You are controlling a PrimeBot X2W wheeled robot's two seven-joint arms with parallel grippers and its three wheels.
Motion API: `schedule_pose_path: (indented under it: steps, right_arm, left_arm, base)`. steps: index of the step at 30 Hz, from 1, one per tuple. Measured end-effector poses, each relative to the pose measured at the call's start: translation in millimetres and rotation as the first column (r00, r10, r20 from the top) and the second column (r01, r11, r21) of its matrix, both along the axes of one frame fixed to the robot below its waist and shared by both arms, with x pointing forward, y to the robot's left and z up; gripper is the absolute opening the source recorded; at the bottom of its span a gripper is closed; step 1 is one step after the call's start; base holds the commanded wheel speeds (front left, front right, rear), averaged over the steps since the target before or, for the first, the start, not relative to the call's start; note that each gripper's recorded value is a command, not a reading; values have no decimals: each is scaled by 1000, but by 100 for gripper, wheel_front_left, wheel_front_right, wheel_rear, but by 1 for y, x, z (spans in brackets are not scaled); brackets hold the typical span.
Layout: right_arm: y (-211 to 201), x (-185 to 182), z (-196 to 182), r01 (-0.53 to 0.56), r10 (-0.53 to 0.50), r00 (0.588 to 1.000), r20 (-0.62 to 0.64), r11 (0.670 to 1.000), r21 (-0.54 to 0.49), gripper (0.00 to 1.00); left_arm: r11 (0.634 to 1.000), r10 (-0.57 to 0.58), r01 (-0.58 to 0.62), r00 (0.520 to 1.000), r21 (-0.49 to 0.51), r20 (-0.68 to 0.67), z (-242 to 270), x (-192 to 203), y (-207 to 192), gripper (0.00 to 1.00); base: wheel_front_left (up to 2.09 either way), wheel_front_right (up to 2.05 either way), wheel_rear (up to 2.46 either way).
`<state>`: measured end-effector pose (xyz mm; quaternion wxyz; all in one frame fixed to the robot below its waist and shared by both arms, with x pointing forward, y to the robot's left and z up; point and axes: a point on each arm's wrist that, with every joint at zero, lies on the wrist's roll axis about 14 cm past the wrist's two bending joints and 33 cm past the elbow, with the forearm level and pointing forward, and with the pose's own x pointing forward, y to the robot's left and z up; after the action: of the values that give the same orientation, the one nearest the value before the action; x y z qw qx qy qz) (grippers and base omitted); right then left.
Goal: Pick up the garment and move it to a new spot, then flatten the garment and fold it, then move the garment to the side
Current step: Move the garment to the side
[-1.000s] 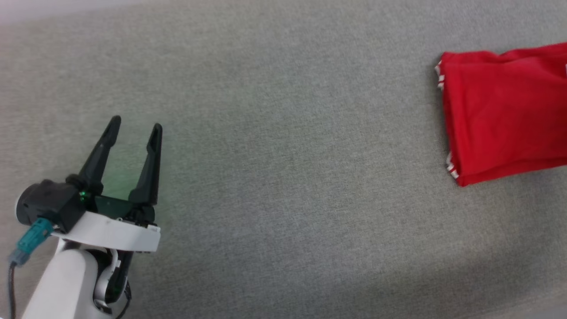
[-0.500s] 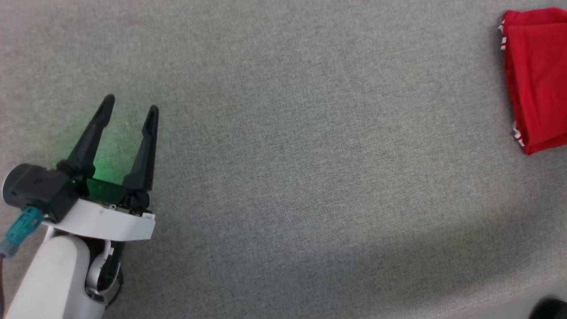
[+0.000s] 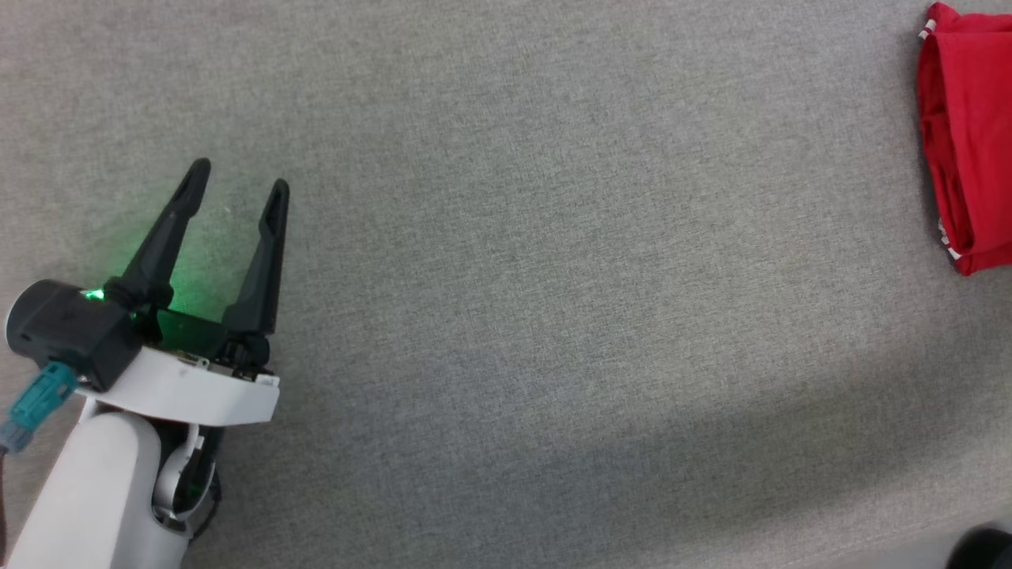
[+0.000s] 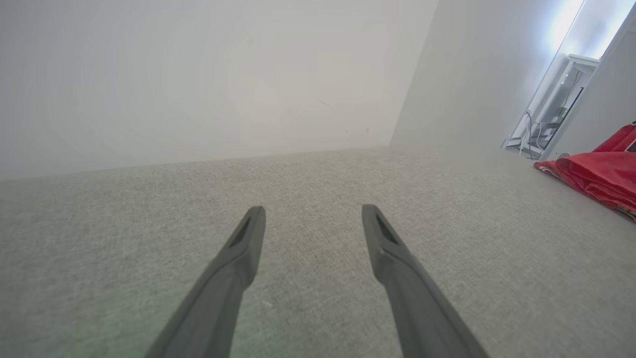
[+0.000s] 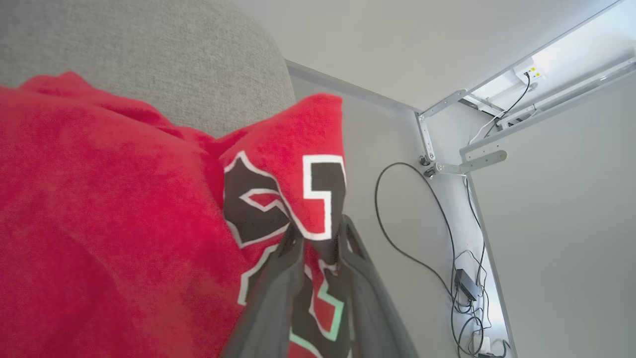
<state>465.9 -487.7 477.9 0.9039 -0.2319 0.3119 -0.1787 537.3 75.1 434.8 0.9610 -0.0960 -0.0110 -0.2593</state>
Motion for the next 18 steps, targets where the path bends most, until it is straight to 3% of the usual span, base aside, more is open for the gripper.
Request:
schedule_pose_path:
  steps: [1,3,5,6,18]
  right_arm:
    - [0,1,1,2,-2,1000,5,1000,2,45]
    - [0,2,3,3,-3,1000,16,1000,3,54]
    - [1,1,5,5,-5,1000,24,1000,6,93]
    - [2,2,7,1,-1,1000,28,1000,3,98]
    - [35,16,41,-110,102,979,178,993,32,100]
  left_arm:
    - [1000,1,-1,1000,1,1,1,0,0,100]
    - [1000,5,-6,1000,2,5,3,0,2,100]
    - [1000,11,-11,1000,4,10,6,-1,3,100]
    - [1000,13,-13,1000,3,12,8,-2,4,100]
    - [999,43,-43,998,-10,42,37,-17,9,100]
  base:
    - [0,0,0]
    - [0,0,0]
    - [0,0,0]
    - [0,0,0]
    - [0,0,0]
